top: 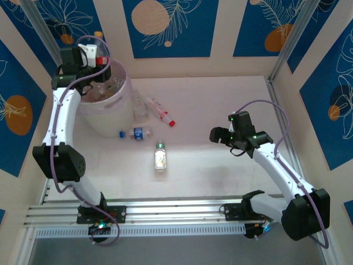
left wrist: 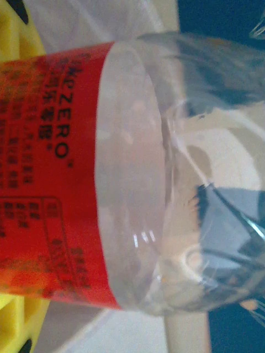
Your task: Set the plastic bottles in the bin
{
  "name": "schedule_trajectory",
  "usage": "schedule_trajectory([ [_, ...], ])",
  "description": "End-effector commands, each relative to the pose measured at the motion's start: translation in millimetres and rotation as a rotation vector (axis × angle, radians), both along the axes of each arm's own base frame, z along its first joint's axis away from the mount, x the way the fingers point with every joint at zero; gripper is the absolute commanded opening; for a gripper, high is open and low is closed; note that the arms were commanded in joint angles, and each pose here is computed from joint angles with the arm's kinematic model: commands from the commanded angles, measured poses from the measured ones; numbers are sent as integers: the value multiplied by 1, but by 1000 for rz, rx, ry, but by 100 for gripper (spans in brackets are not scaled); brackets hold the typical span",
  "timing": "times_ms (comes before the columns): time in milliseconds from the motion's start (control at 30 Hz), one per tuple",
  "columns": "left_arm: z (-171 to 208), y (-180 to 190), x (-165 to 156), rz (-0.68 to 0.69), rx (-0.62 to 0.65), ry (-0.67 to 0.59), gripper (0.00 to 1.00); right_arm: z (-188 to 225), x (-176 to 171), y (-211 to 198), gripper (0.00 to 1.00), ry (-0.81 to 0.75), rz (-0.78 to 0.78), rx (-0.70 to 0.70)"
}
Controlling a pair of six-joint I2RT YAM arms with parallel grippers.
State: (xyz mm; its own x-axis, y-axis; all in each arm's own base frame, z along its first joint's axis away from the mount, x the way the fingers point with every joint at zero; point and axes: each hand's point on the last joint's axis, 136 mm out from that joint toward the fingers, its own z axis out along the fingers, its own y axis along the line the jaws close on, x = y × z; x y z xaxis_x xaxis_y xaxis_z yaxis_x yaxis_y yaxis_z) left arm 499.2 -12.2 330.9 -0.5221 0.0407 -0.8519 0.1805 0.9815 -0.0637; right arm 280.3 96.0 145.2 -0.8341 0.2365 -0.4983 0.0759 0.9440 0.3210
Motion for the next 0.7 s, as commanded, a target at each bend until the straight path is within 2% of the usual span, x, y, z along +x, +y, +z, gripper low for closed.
schedule_trajectory([
  [0, 10, 2, -2, -62, -32, -87, 0, -6, -4, -2, 90, 18, -2, 8],
  [267, -19, 1, -12, -115, -48, -47, 0, -9, -2, -4, 90, 25, -7, 17],
  [300, -16, 1, -12, -121, -52, -54, 17, -8, -2, -4, 90, 25, -7, 19],
  [333, -11, 0, -13, -129, -58, -62, 40, -8, -1, -4, 90, 25, -7, 19],
  [400, -4, -2, -15, -148, -66, -71, 64, -8, -1, -4, 90, 25, -8, 19],
  [433, 0, -3, -15, -152, -69, -74, 70, -8, -1, -5, 90, 26, -8, 19],
  [533, 25, -4, -19, -182, -115, -106, 75, -9, -1, -5, 90, 30, -7, 17],
  [667, 65, 1, -20, -184, -184, -152, 88, -9, -1, -5, 90, 31, -5, 13],
])
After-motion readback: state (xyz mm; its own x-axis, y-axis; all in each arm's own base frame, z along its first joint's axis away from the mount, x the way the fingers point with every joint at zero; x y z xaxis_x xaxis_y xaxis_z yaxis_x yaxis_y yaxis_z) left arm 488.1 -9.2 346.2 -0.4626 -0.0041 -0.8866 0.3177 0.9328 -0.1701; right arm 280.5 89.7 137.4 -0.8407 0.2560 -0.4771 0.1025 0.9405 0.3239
